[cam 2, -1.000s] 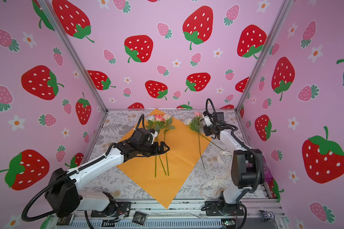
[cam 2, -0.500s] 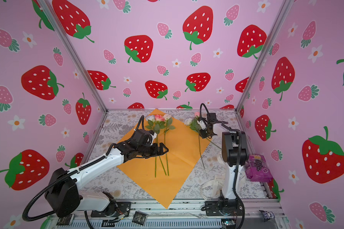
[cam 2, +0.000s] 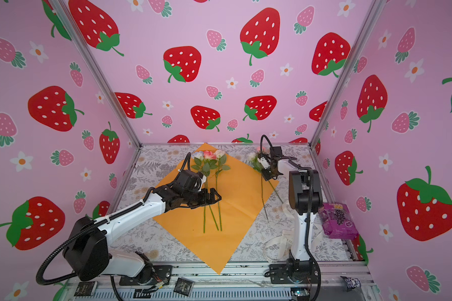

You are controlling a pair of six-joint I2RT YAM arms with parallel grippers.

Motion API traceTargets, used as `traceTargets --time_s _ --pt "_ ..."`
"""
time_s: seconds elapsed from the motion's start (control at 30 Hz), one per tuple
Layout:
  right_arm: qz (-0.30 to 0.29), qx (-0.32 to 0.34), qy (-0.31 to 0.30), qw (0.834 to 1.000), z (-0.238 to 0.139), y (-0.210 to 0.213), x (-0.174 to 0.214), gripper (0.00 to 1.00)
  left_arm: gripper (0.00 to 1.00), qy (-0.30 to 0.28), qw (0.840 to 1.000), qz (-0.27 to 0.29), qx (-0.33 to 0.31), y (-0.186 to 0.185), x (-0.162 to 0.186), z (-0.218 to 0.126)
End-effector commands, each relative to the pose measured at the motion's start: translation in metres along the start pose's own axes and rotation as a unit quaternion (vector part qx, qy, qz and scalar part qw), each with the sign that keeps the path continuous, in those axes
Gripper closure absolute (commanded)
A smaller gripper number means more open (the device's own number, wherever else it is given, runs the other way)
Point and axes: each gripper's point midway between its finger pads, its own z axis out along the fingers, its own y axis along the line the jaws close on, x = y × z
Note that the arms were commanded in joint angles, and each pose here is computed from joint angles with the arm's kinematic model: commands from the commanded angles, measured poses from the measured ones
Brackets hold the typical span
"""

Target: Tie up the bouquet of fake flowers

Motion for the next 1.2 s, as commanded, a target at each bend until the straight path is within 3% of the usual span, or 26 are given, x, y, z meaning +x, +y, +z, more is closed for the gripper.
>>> traceTargets --time_s 0.0,0.23,0.43,0.57,0.8,0.87,0.93,1.0,1.07,1.17 --pt "-0.017 0.057 -0.018 0.998 -0.027 -0.026 -0.025 0.95 0.01 -0.003 1.0 0.003 0.002 -0.003 -0.003 -0.004" --pt "-0.008 0.057 -0.111 0.992 -0.086 -0.033 -0.087 0.98 0.0 -0.015 1.0 0.004 0.003 -0.003 -0.005 -0.011" --pt "0.012 0.055 -0.199 0.978 -0.135 -0.025 -0.113 0.99 0.01 -0.041 0.999 0.01 -0.01 0.002 -0.007 -0.028" --pt "0.007 0.094 -0.309 0.947 -0.185 -0.023 -0.128 0.99 0.01 -0.067 0.998 0.011 -0.017 0.006 -0.009 -0.043" --pt "0.058 0.176 -0.418 0.889 -0.27 -0.03 -0.122 1.0 0.01 -0.095 0.995 -0.001 -0.023 0.013 -0.004 -0.062" --pt "0.077 0.123 -0.417 0.897 -0.274 -0.014 -0.121 1.0 0.01 -0.1 0.994 -0.005 -0.034 0.019 -0.001 -0.067" --pt "0.116 0.021 -0.409 0.905 -0.267 0.017 -0.121 1.0 0.01 -0.12 0.991 -0.013 -0.064 0.032 -0.002 -0.078" --pt "0.182 -0.084 -0.385 0.901 -0.249 0.053 -0.121 1.0 0.01 -0.14 0.985 -0.026 -0.093 0.048 -0.002 -0.089" --pt "0.245 -0.13 -0.34 0.898 -0.223 0.082 -0.116 1.0 0.01 -0.153 0.982 -0.046 -0.098 0.06 -0.003 -0.099" --pt "0.277 -0.173 -0.298 0.897 -0.188 0.137 -0.116 1.0 0.01 -0.149 0.981 -0.088 -0.085 0.079 -0.001 -0.104"
